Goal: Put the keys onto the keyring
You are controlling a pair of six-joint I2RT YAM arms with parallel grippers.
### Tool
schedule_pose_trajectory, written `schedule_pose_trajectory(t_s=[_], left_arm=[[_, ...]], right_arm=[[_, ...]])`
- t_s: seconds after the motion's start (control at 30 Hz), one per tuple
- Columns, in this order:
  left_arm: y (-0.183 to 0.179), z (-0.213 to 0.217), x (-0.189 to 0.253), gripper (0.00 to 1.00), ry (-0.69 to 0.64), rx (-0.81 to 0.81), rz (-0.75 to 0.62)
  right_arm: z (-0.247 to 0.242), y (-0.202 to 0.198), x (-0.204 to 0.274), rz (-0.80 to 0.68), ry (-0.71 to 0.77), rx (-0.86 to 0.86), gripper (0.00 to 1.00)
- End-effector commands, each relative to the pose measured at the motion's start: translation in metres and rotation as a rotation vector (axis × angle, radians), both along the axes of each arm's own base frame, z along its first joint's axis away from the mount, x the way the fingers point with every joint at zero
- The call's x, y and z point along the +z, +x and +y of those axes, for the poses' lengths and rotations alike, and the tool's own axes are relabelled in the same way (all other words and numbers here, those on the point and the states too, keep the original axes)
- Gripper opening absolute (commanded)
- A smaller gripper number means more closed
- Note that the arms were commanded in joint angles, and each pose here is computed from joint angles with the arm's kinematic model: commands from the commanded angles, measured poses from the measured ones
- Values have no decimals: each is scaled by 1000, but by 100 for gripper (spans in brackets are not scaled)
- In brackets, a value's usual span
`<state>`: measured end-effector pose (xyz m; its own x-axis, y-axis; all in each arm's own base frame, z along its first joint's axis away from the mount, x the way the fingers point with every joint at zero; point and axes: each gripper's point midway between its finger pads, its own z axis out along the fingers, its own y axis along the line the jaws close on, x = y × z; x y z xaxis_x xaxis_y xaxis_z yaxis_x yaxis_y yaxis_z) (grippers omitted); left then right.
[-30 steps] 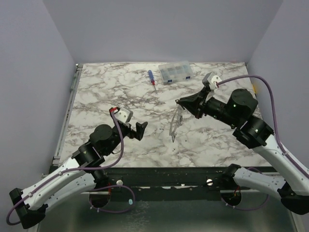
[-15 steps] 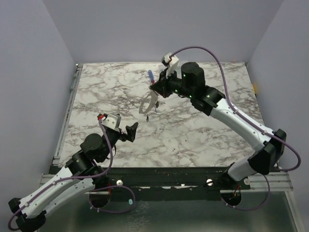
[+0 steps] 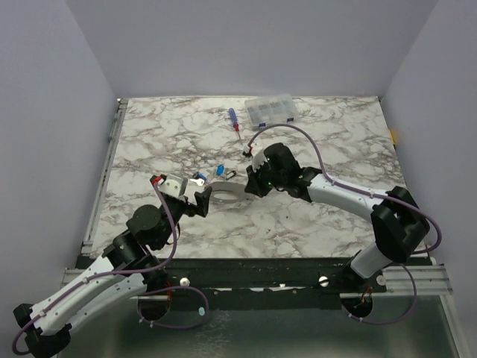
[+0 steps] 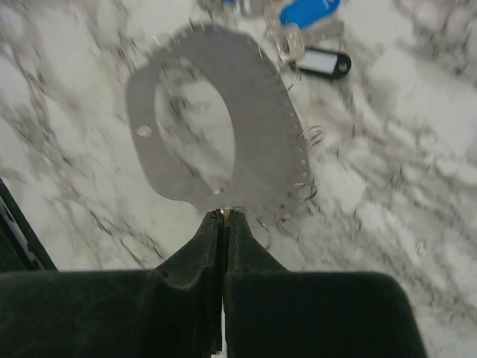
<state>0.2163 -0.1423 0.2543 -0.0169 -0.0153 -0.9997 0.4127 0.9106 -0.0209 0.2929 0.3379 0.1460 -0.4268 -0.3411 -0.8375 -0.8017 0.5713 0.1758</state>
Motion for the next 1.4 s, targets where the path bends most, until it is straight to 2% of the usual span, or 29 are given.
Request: schedule_pose_trajectory(t_s=[0.0, 0.2, 0.43, 0.77, 1.0, 1.13, 1.23, 1.37], left_arm=[[3, -1, -5, 96, 9, 12, 10], [4, -4, -8, 96, 18, 6, 19], [4, -3, -9, 96, 22, 9, 22], [6, -8, -14, 96, 45, -2, 37], [6, -8, -15, 96, 48, -2, 39], [7, -8, -16, 96, 55, -3, 41], [7, -9, -18, 96, 62, -6, 45], [7, -12, -21, 96, 75, -18, 50]], right_arm=[[-22, -9, -31, 62, -95, -2, 1], [-42, -16, -51, 108, -241, 14, 1], [-69, -40, -82, 241, -408, 45, 0], [-86, -69, -117, 353, -431, 19, 2], [-93, -76, -124, 387, -441, -11, 30], [-97, -71, -110, 346, -438, -40, 53], [-103, -64, -96, 299, -452, -78, 62], [-114, -45, -63, 208, -437, -225, 73]])
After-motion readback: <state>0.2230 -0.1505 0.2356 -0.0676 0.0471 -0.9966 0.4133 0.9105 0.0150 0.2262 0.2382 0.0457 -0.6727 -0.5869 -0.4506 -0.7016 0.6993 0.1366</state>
